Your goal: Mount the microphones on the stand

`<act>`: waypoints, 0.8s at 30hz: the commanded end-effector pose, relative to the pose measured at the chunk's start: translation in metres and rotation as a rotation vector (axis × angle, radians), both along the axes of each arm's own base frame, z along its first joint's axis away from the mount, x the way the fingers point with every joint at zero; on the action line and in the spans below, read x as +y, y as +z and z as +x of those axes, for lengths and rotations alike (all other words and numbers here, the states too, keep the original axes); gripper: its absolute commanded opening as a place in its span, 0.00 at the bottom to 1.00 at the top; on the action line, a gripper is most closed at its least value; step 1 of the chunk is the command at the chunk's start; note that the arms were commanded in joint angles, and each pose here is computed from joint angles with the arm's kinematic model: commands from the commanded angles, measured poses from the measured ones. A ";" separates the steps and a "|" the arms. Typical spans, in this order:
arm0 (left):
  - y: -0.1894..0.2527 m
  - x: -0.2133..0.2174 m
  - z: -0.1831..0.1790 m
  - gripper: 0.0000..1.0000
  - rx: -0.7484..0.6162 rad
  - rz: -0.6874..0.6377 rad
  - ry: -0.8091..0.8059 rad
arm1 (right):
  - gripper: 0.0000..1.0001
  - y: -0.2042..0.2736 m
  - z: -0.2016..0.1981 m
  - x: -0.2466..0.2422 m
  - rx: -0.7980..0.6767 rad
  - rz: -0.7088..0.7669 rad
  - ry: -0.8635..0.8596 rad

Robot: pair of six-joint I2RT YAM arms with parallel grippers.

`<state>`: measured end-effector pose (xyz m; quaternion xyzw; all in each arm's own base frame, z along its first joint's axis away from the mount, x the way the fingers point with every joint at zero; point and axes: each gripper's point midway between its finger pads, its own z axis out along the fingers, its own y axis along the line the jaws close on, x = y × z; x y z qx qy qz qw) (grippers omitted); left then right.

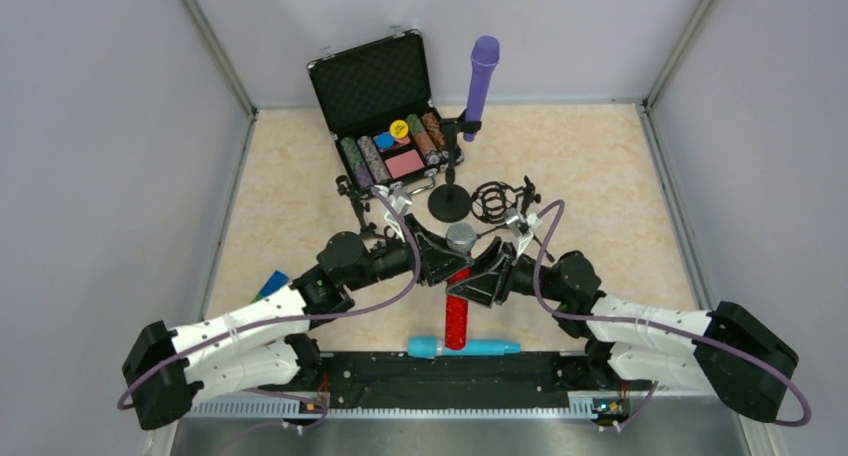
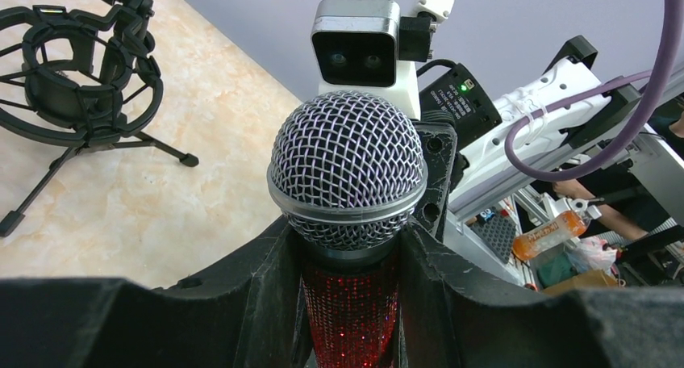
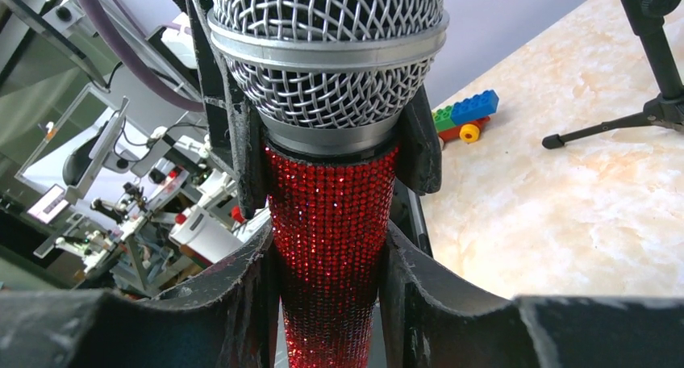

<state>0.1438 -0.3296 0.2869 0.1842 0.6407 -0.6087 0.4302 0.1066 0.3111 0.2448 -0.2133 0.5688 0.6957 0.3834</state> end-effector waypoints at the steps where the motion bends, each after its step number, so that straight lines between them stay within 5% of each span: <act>1: 0.015 0.006 0.006 0.47 -0.028 -0.045 0.047 | 0.00 0.020 -0.002 0.003 -0.057 0.040 0.006; 4: 0.012 0.007 0.010 0.87 0.001 -0.029 0.068 | 0.00 0.020 -0.001 0.002 -0.056 0.041 -0.002; 6: 0.009 0.007 0.011 0.94 0.017 -0.015 0.075 | 0.00 0.020 0.000 0.001 -0.057 0.040 -0.013; 14: 0.004 0.013 0.016 0.98 0.021 0.030 0.120 | 0.00 0.025 0.011 -0.013 -0.079 0.038 -0.133; 24: -0.018 0.049 0.044 0.97 0.042 0.193 0.357 | 0.00 0.027 0.049 -0.065 -0.054 0.010 -0.505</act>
